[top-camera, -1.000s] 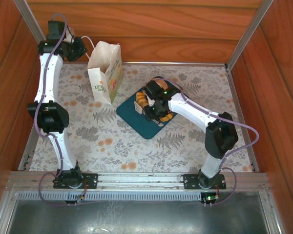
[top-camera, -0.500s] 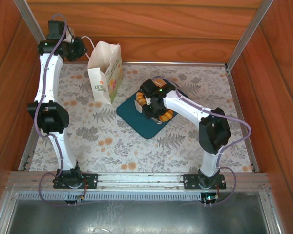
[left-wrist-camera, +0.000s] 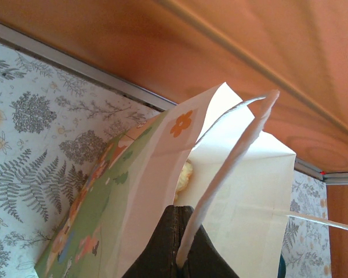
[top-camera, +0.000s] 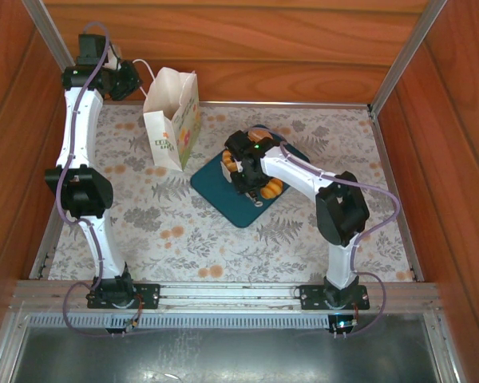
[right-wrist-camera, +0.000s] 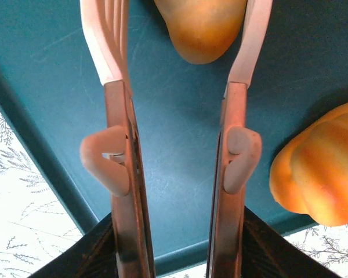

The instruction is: Place the fake bread into the paper bag

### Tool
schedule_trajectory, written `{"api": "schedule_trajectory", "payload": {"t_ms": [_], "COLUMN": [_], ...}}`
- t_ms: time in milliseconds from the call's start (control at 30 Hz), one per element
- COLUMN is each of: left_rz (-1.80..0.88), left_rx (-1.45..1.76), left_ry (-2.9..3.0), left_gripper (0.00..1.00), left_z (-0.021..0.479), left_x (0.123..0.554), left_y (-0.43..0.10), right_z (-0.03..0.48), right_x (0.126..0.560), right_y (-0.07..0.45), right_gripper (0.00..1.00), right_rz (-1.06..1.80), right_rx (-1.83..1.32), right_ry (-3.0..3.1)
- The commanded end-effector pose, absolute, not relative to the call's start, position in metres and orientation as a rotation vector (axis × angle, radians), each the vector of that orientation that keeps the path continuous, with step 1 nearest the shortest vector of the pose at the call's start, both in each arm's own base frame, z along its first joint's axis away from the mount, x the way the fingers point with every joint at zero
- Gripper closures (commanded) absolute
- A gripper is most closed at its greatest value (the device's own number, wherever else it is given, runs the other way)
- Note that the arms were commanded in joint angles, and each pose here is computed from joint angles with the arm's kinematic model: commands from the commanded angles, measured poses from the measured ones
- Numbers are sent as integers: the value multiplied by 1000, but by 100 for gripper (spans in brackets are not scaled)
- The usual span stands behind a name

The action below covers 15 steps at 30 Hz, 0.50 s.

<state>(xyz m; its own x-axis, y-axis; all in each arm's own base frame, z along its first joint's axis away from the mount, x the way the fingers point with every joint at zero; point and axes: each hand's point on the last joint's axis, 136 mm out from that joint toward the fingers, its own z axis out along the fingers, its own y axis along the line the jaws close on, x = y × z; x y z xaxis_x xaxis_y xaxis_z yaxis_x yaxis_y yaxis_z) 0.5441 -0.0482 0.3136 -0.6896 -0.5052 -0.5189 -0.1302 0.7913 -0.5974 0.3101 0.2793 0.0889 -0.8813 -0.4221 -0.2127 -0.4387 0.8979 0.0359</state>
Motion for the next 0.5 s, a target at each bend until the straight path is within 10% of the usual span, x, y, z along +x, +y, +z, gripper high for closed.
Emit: {"api": "schedule_trajectory", "payload": {"t_ms": [0,467], "left_rz": [-699,-701], "left_rx": [-455,-455], "left_ry": [2254,2253], "left_gripper": [100,100], "left_z": [325,326], "left_x": [540,539], "left_y": [-45,-45], "right_z": [98,134], "right_x": [315,301], "right_y": [281,287], "right_gripper": [56,73], "right_rz": [142,295], "right_rx": [-665,-641], "right_ry": [2848,2812]}}
